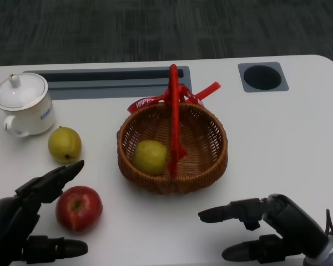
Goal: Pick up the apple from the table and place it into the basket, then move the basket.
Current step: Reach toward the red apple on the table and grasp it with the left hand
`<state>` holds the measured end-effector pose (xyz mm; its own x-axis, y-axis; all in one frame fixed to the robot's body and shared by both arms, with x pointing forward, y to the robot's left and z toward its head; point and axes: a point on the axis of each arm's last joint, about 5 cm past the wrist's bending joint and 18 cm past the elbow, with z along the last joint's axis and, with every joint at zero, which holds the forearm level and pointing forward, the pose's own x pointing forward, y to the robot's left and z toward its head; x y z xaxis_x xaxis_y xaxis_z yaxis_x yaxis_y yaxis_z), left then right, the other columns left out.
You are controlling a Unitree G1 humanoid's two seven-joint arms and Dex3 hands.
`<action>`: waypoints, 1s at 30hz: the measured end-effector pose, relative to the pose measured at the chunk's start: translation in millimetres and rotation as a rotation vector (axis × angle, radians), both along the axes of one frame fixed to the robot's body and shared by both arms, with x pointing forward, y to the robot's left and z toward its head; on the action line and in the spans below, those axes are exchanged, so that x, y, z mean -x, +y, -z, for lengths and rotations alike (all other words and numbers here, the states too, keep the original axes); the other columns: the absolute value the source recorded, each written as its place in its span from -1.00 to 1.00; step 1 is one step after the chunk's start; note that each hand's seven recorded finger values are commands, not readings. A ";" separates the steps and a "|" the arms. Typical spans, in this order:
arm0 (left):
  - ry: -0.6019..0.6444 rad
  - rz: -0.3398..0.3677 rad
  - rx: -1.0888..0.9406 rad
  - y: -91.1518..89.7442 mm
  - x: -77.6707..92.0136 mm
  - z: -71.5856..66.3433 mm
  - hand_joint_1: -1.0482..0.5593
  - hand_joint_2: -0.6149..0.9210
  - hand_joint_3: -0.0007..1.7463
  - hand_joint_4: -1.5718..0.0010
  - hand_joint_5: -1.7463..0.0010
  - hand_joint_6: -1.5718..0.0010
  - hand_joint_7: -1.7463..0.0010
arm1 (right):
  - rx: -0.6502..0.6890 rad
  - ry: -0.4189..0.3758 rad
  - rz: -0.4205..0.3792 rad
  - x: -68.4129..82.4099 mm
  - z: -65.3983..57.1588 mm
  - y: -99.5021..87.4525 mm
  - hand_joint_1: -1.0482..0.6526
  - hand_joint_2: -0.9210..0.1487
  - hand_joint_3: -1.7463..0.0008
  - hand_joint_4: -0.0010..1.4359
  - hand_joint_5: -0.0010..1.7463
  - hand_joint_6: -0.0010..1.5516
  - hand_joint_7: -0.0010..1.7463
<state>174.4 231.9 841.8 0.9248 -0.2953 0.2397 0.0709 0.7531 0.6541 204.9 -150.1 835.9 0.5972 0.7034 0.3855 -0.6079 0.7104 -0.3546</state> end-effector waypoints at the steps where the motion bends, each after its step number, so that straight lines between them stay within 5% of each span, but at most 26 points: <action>1: 0.013 0.001 0.002 -1.3 -1.3 1.7 -0.72 0.69 -1.00 0.60 0.97 0.61 0.98 | -0.001 0.000 0.001 0.0 0.0 0.0 -0.29 -0.82 1.00 0.30 -1.00 0.10 -1.00; 23: 0.143 -0.163 0.023 -23.0 -28.4 30.4 -0.40 0.64 -1.00 0.32 0.95 0.35 0.97 | -0.009 -0.009 0.013 2.6 0.1 -1.2 -0.29 -0.84 1.00 0.34 -0.99 0.13 -0.99; 30: 0.161 -0.156 0.059 -28.0 -29.1 31.6 -0.05 0.63 -0.99 0.02 0.90 0.10 0.93 | -0.014 -0.008 0.014 3.6 0.4 -1.4 -0.29 -0.85 1.00 0.35 -0.99 0.14 -0.99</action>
<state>203.5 203.8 810.2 0.9860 -0.1354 0.0977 0.0506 0.7999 0.5979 201.3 -151.5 835.6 0.6034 0.6898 0.4001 -0.5952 0.7235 -0.3497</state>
